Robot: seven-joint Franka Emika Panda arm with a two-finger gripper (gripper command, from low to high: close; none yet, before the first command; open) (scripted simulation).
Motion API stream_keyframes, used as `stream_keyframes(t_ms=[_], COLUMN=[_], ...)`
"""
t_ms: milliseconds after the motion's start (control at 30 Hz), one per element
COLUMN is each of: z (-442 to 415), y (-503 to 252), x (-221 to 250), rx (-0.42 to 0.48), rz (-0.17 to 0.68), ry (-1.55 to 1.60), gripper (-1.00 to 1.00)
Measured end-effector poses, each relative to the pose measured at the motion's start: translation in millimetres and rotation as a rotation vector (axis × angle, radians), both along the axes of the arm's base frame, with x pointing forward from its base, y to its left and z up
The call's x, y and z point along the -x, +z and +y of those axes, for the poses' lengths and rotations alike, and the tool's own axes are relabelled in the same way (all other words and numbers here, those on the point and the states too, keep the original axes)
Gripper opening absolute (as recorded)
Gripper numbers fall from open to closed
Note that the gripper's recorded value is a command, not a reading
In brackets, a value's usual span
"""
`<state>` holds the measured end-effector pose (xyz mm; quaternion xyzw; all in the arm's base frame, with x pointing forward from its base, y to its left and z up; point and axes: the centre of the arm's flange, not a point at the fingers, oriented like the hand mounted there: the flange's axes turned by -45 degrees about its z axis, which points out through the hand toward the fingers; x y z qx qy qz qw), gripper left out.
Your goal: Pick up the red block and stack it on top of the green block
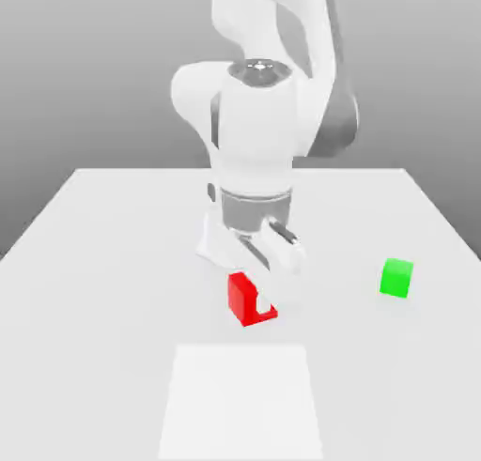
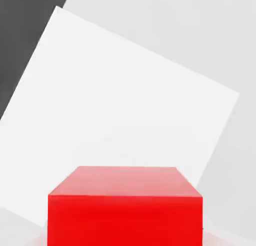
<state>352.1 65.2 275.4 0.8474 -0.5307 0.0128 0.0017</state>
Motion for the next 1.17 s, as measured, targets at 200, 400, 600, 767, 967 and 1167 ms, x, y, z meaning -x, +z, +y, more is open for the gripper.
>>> stream_keyframes(t_ms=[200, 400, 600, 767, 967, 1167], z=[89.0, 160.7, 209.1, 229.1, 230.8, 230.8], y=[18.1, 15.6, -5.6, -36.6, -71.6, -71.6], x=[43.4, 106.9, 177.3, 220.0, 222.0, 222.0], rx=[-0.003, -0.009, -0.014, -0.016, -0.014, -0.014], rz=[-0.004, 0.0, 0.01, 0.017, 0.013, 0.013], ry=[0.016, 0.039, 0.067, 0.086, 0.088, 0.088], gripper=[-1.0, -1.0, -1.0, -1.0, 1.0, 1.0])
